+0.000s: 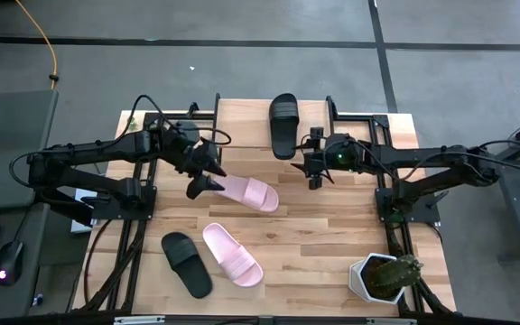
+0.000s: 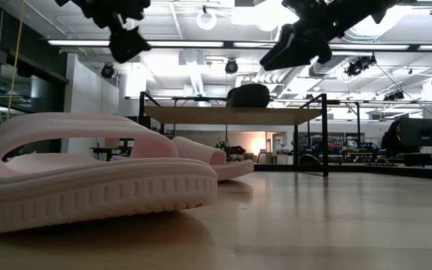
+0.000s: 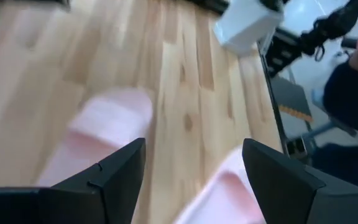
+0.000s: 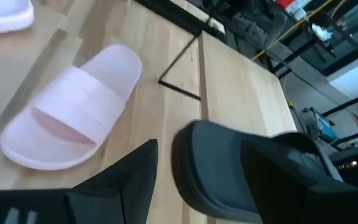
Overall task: Pick and place slides into the shelf
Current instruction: Put the black slipper on the shelf
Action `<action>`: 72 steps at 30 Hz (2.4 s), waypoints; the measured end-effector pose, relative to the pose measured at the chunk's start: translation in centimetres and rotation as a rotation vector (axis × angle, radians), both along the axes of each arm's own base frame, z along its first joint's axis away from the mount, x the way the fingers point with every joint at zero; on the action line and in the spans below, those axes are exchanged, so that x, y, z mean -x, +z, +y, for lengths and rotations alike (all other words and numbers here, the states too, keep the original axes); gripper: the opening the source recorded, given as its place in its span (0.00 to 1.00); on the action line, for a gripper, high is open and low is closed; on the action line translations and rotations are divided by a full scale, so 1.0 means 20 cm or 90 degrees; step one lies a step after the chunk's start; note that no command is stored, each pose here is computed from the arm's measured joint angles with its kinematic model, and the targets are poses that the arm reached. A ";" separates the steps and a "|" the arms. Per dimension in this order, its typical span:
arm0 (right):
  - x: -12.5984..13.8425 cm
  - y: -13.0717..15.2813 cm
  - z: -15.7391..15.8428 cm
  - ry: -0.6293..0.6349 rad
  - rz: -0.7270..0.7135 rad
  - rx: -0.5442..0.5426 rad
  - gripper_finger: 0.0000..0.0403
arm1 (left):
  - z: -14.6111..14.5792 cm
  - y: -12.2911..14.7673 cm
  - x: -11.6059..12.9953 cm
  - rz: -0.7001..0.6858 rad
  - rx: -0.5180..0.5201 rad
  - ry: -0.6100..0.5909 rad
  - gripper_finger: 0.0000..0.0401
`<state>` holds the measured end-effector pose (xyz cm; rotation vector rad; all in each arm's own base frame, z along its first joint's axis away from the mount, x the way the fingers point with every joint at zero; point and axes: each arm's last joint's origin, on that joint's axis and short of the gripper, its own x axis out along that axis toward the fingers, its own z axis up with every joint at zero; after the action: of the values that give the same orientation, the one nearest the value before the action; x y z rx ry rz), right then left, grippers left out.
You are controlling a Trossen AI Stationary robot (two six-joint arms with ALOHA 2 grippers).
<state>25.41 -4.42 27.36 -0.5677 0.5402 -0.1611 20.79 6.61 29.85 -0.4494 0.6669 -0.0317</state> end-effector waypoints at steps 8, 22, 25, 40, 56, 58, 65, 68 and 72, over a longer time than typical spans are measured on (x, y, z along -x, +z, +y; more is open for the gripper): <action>-0.02 0.08 0.07 0.028 -0.027 -0.007 0.55 | -0.03 -0.06 0.08 0.122 0.070 -0.003 0.64; -0.03 0.09 0.10 0.028 -0.027 -0.005 0.55 | -0.08 -0.10 0.18 0.196 0.137 -0.003 0.64; -0.03 0.09 0.10 0.027 -0.027 -0.008 0.55 | -0.09 -0.18 0.21 0.221 0.166 -0.006 0.64; -0.02 0.08 0.10 0.017 -0.022 -0.028 0.55 | -0.17 -0.49 0.36 0.255 0.288 -0.007 0.64; -0.02 0.08 0.10 0.015 -0.024 -0.033 0.55 | -0.23 -0.60 0.51 0.234 0.353 0.032 0.64; -0.02 0.08 0.10 0.015 -0.024 -0.033 0.55 | -0.24 -0.60 0.52 0.235 0.357 0.031 0.64; -0.02 0.08 0.10 0.013 -0.025 -0.036 0.55 | -0.29 -0.58 0.49 0.222 0.357 0.001 0.64; -0.02 0.08 0.10 0.013 -0.025 -0.037 0.55 | -0.32 -0.58 0.47 0.225 0.340 -0.005 0.64; -0.03 0.08 0.11 0.016 -0.025 -0.037 0.55 | -0.35 -0.59 0.47 0.248 0.315 0.006 0.64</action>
<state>25.91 -2.20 28.91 -0.5141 0.4984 -0.1319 11.33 -0.45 18.07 -0.9504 1.0448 -0.1034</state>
